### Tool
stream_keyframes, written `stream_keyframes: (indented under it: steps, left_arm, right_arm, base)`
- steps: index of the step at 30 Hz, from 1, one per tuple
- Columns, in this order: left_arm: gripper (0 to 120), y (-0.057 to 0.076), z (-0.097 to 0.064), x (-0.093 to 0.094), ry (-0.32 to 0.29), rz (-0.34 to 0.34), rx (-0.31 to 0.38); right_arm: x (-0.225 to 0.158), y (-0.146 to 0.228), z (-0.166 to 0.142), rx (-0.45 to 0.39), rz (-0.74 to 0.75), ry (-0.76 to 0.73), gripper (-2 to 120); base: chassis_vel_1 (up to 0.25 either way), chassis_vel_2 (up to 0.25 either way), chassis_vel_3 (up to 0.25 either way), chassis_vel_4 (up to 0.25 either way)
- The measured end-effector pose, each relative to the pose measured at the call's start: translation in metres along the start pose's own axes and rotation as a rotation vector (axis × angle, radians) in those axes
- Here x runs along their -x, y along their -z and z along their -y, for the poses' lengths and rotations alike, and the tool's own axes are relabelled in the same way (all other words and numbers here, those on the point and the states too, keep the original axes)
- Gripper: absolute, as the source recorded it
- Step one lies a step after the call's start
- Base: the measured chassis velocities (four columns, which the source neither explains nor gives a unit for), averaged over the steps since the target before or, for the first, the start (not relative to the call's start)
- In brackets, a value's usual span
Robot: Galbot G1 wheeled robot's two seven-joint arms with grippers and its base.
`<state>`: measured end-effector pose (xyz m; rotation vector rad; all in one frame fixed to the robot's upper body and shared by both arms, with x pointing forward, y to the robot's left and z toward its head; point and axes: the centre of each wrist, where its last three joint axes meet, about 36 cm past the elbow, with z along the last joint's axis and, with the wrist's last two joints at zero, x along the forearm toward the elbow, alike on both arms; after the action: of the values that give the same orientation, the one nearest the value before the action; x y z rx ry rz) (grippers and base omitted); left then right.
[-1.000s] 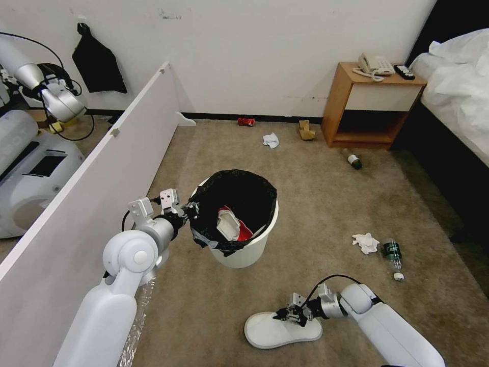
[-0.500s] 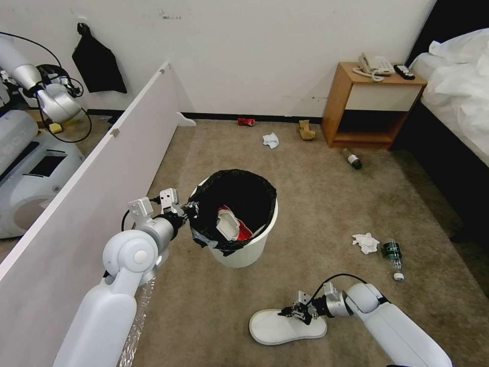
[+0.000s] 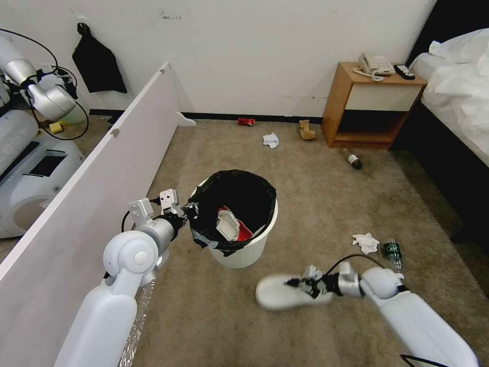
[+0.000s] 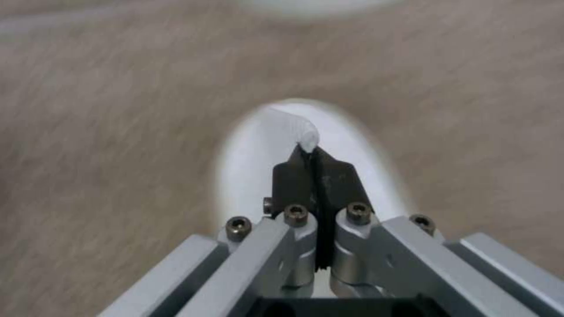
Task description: Pick up the trash bin and place the garbage on the floor into it.
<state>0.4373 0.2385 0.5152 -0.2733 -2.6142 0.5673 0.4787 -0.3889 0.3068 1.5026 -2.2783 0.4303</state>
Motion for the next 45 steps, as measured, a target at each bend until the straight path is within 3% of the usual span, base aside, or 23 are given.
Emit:
stream_keyframes:
  steps: [2, 10, 17, 26, 30, 32, 36, 45]
  left_arm:
    - [4, 0.001, 0.0, -0.002, 0.0, 0.003, 0.0]
    - [4, 0.003, 0.001, -0.007, 0.001, 0.013, -0.006]
    - [4, 0.002, 0.001, -0.014, 0.005, 0.018, -0.006]
    - [4, 0.002, 0.001, -0.022, 0.013, 0.016, -0.008]
    - [4, 0.001, 0.001, -0.022, 0.014, 0.014, -0.011]
    - [4, 0.0, 0.002, -0.022, 0.017, 0.006, -0.01]
    - [4, -0.001, 0.004, -0.021, 0.017, -0.001, -0.011]
    - [4, -0.004, 0.014, -0.015, -0.008, -0.029, 0.004]
  right_arm:
    - [-0.03, 0.016, 0.002, -0.012, 0.046, -0.074, 0]
    - [-0.087, 0.033, 0.005, -0.016, 0.131, -0.249, 0]
    - [-0.099, 0.046, 0.008, -0.009, 0.217, -0.352, 0]
    - [-0.105, 0.091, 0.011, -0.026, 0.403, -0.463, 0]
    - [-0.105, 0.106, 0.009, -0.031, 0.457, -0.469, 0]
    - [-0.111, 0.138, 0.004, -0.056, 0.564, -0.463, 0]
    - [-0.117, 0.161, -0.001, -0.063, 0.642, -0.449, 0]
    - [-0.113, 0.223, -0.023, -0.003, 0.875, -0.3, 0]
  base:
    - [0.0, 0.0, 0.0, 0.0]
    - [0.0, 0.0, 0.0, 0.0]
    - [0.0, 0.0, 0.0, 0.0]
    - [0.0, 0.0, 0.0, 0.0]
    - [0.0, 0.0, 0.0, 0.0]
    - [0.0, 0.0, 0.0, 0.0]
    - [0.0, 0.0, 0.0, 0.0]
    - [0.0, 0.0, 0.0, 0.0]
